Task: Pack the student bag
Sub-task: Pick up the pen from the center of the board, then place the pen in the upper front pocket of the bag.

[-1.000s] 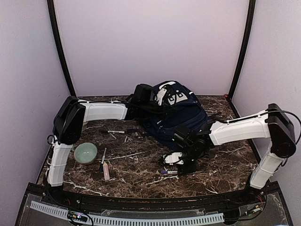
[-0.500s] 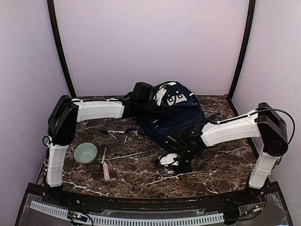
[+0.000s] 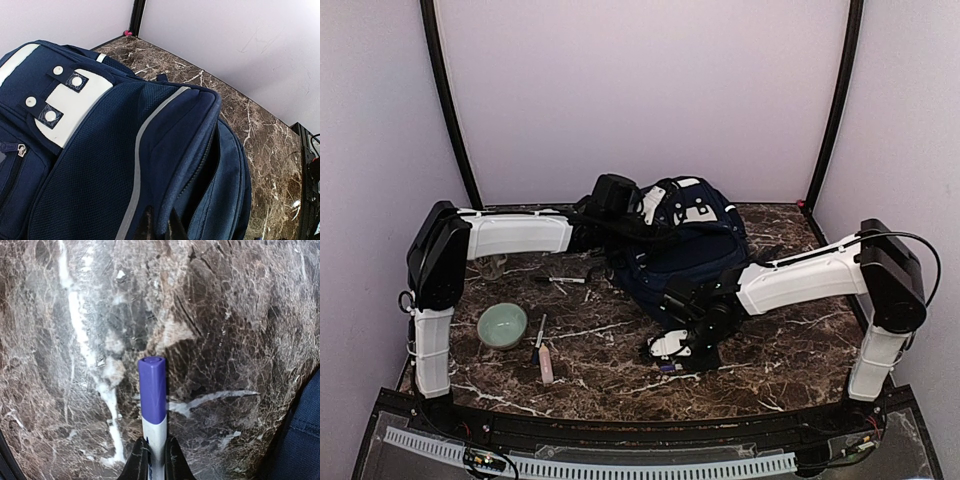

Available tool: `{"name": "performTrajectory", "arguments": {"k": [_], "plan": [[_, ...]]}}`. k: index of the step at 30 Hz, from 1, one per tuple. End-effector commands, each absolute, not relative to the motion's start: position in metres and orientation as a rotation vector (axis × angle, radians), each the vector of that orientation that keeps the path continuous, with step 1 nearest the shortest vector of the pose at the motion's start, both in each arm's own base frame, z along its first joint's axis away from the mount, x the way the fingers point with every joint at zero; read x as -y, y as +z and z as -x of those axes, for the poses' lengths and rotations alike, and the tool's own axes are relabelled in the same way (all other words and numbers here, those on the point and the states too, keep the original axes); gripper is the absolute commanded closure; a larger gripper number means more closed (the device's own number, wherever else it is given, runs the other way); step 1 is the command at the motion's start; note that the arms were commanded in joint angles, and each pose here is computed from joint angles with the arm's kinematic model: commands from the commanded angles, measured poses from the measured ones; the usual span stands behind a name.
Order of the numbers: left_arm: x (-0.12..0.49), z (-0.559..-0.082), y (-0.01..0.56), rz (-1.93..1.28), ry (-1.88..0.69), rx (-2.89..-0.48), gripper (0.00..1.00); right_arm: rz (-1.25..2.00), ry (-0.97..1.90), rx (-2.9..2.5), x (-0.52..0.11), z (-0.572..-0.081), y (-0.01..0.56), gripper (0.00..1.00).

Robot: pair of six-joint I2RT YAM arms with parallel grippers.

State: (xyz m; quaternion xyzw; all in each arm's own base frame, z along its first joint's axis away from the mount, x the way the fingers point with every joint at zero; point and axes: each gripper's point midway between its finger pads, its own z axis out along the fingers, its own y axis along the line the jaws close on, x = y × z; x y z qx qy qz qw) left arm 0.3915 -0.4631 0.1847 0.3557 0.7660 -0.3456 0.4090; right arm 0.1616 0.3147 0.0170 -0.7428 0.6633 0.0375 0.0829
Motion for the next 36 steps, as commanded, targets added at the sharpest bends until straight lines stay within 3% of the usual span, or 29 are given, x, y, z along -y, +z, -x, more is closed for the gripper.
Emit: {"name": "performTrajectory", "arguments": {"k": [1, 10, 21, 31, 36], "plan": [[0.465, -0.382, 0.234, -0.89, -0.928, -1.809, 1.0, 2.304, 0.043, -2.024, -0.291, -0.151, 0.012, 0.97], [0.467, -0.378, 0.229, -0.922, -0.948, -1.802, 1.0, 2.263, 0.117, -1.963, -0.29, -0.155, 0.06, 0.97], [0.468, -0.378, 0.23, -0.937, -0.95, -1.801, 1.0, 1.912, 0.165, -1.86, -0.282, -0.22, 0.173, 0.98], [0.474, -0.384, 0.241, -0.928, -1.034, -1.808, 1.0, 1.705, -0.133, -1.711, -0.27, -0.302, 0.223, 0.99], [0.478, -0.387, 0.248, -0.919, -1.107, -1.802, 1.0, 1.747, -0.228, -1.681, -0.278, -0.333, 0.211, 0.99]]}}
